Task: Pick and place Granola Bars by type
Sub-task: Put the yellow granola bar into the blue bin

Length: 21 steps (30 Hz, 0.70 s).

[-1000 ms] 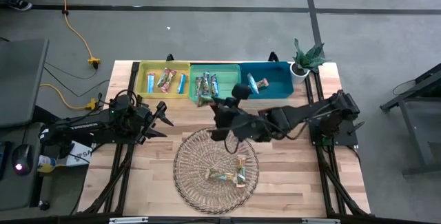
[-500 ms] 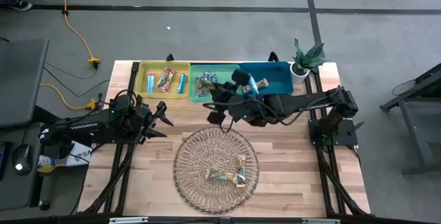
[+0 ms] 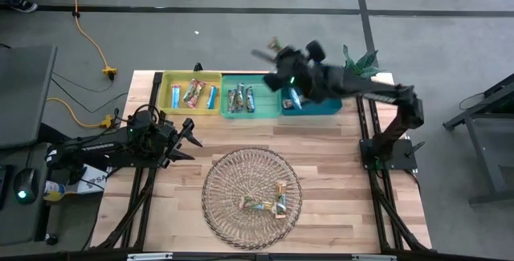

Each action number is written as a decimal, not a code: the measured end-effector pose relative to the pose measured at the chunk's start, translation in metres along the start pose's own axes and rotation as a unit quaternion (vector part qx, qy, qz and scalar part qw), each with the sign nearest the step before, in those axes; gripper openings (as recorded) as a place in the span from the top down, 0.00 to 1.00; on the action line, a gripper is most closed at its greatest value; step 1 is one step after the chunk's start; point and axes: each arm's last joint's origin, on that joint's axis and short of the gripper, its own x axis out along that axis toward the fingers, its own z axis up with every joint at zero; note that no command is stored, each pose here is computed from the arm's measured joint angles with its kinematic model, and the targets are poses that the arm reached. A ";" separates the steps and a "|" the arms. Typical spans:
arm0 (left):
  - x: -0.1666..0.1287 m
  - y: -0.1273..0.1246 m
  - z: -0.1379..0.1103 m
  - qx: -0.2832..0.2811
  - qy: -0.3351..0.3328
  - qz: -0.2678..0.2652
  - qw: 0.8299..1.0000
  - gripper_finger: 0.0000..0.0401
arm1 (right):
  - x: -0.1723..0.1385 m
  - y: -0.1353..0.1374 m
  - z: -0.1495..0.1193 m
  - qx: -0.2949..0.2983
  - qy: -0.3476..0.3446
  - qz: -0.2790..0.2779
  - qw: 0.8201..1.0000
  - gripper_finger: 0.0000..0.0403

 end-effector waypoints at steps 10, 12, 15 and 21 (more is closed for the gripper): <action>0.000 0.000 0.000 0.000 0.000 0.000 1.000 0.43 | 0.059 -0.071 -0.035 0.015 0.128 0.028 0.991 0.81; 0.000 0.000 0.000 0.000 0.000 0.000 1.000 0.43 | 0.067 -0.079 -0.047 0.026 0.149 0.028 0.988 0.81; 0.000 0.000 0.000 0.000 0.000 0.000 1.000 0.43 | 0.079 -0.089 -0.068 0.048 0.178 0.033 0.982 0.81; 0.000 0.000 0.000 0.000 0.000 0.000 1.000 0.43 | 0.097 -0.098 -0.122 0.139 0.202 0.077 0.966 0.81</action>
